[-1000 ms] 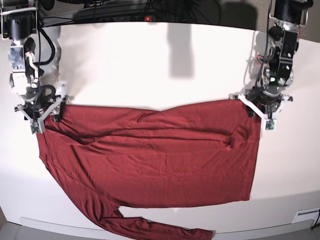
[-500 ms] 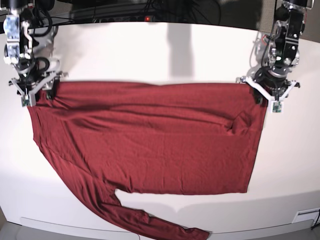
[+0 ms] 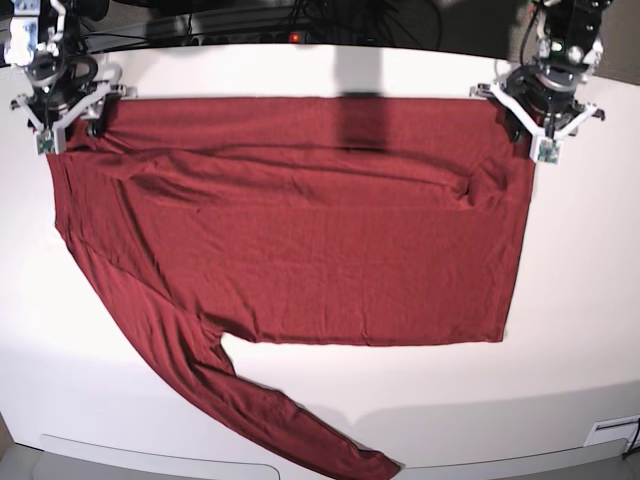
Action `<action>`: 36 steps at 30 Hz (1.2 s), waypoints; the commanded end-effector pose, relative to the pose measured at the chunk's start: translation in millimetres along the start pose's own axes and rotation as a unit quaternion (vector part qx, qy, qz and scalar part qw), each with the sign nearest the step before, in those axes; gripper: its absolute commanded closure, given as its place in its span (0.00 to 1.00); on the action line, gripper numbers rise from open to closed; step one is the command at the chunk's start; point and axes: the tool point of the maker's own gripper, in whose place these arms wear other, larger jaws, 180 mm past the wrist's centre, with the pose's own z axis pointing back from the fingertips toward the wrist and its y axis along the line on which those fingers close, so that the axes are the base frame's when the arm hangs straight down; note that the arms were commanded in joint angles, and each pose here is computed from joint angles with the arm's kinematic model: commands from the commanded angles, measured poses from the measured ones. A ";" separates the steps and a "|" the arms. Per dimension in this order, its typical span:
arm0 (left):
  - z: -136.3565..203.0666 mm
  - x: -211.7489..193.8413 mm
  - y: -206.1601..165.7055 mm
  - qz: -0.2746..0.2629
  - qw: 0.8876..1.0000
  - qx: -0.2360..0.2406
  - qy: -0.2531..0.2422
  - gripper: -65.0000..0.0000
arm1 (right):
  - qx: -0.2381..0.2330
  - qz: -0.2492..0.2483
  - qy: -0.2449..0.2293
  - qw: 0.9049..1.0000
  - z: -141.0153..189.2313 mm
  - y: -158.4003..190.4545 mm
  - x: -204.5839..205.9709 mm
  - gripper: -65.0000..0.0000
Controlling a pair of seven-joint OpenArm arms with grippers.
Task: Fold the T-shirt properly
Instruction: 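Hold the stretched shirt edge with both grippers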
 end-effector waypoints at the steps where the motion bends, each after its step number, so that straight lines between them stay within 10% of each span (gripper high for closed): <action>1: 3.2 -16.3 5.9 -0.006 0.999 0.011 0.031 0.69 | -0.001 0.014 0.039 0.999 5.6 -0.7 -18.3 0.52; 36: 34.3 8.6 17.8 -0.050 0.996 0.072 -0.017 0.69 | -0.022 0.040 0.039 0.998 25.0 -8.1 -10.1 0.52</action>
